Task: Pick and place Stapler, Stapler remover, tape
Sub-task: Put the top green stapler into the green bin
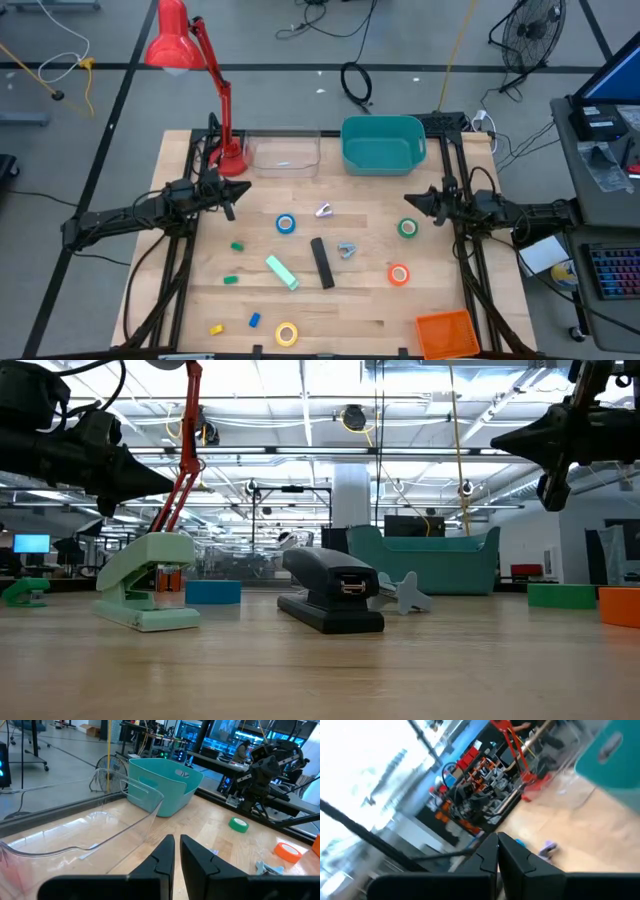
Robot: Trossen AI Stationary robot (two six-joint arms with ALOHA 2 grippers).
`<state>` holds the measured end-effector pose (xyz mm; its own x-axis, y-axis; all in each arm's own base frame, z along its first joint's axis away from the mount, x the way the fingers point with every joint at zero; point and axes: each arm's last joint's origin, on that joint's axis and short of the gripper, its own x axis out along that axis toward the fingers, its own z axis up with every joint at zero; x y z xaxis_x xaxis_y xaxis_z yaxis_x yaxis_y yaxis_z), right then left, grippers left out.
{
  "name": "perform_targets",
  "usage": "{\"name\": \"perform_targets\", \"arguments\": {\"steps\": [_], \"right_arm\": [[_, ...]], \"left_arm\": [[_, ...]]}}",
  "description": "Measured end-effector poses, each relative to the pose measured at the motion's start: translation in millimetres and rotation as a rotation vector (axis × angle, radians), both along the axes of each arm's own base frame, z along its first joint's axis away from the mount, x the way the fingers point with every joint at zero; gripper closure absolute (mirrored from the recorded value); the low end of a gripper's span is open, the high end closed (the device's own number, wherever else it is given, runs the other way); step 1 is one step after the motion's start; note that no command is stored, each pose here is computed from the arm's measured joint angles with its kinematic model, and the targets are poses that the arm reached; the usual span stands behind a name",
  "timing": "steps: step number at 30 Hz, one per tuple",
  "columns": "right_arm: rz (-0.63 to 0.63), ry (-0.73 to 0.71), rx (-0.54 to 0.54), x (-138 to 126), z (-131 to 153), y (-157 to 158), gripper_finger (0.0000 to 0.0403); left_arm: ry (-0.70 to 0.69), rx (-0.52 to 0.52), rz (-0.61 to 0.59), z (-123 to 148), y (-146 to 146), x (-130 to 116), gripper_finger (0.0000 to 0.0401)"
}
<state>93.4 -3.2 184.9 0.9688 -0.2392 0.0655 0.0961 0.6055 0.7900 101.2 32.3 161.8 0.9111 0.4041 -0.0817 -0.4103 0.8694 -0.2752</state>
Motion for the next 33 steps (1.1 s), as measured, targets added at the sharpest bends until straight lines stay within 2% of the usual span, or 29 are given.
{"name": "perform_targets", "arguments": {"steps": [4,10,14,18,21,25,26,28,31,33], "right_arm": [[0.018,-0.02,0.091,0.1,-0.2,0.3,0.0399],[0.004,-0.016,0.06,0.0,0.1,0.0,0.0399],[-0.087,-0.018,0.067,-0.7,0.0,-2.5,0.0399],[-0.161,-0.02,0.072,-1.5,-0.1,-4.5,0.0399],[-0.178,-0.028,0.094,-1.7,-0.2,-5.1,0.0399],[-0.198,-0.039,0.123,-2.0,-0.1,-5.6,0.0399],[-0.195,-0.039,0.125,-1.9,-0.2,-5.6,0.0399],[-0.189,-0.047,0.146,-1.9,0.0,-5.4,0.0399],[-0.19,-0.055,0.158,-1.9,0.2,-5.5,0.0399],[-0.194,-0.055,0.145,-2.0,0.7,-5.6,0.0399]], "left_arm": [[0.0,0.0,0.0,0.0,0.0,0.0,0.037],[0.0,0.0,0.0,0.0,0.0,0.0,0.037],[0.007,0.017,0.007,0.0,0.2,-0.1,0.037],[0.051,0.144,0.143,2.1,4.1,-1.9,0.037],[0.057,0.152,0.188,2.3,5.2,-2.6,0.037],[0.037,0.143,0.19,3.3,5.2,-2.5,0.037],[-0.019,0.119,0.193,6.9,5.3,-2.2,0.037],[-0.224,0.012,0.198,19.6,5.2,-2.5,0.037],[-0.62,-0.247,0.16,41.2,4.3,-7.1,0.037],[-0.848,-0.428,0.045,53.3,1.9,-11.7,0.037]]}}
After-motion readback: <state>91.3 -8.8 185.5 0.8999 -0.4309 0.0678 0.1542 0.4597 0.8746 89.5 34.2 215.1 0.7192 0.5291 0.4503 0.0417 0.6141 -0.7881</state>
